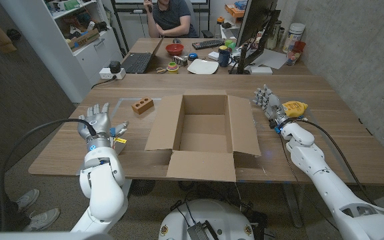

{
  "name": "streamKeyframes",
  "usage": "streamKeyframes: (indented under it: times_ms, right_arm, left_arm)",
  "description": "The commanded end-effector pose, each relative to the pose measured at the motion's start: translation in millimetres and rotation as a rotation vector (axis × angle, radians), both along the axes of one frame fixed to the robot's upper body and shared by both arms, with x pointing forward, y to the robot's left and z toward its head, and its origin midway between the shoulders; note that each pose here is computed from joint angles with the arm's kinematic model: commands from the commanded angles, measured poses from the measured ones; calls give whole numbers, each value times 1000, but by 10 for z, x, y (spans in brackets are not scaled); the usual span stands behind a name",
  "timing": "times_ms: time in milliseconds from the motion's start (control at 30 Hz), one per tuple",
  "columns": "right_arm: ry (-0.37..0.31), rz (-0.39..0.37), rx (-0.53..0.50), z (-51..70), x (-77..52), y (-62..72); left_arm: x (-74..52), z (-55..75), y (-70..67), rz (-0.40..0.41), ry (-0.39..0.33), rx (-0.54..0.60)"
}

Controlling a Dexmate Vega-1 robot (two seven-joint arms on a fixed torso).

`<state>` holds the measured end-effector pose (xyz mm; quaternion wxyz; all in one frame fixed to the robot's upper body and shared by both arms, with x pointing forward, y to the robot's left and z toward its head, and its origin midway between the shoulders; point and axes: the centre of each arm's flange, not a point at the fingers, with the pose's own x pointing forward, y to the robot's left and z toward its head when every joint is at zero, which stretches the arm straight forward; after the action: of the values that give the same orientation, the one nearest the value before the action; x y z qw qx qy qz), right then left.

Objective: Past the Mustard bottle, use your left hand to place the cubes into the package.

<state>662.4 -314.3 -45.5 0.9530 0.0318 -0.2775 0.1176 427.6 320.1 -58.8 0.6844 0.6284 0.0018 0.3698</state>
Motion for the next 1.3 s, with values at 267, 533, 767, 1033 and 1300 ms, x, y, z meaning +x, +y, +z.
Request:
streamKeyframes:
  times_ms: [267,533,767,1033,1300]
  right_arm:
    - [-12,-26,9,-3,-68,-55]
    - [-19,-24,-3,30,-56,-29]
    - [-21,-17,0,36,-33,-10]
    - [-27,-13,3,53,-11,-6]
    - [-32,-21,10,60,2,-33]
  left_arm:
    - [282,-181,196,12,89,-52]
    - [370,-265,229,-3,125,-74]
    - [437,-305,197,-29,143,-74]
    - [540,-359,101,-75,180,-80]
    - [508,-338,-34,-88,189,-50]
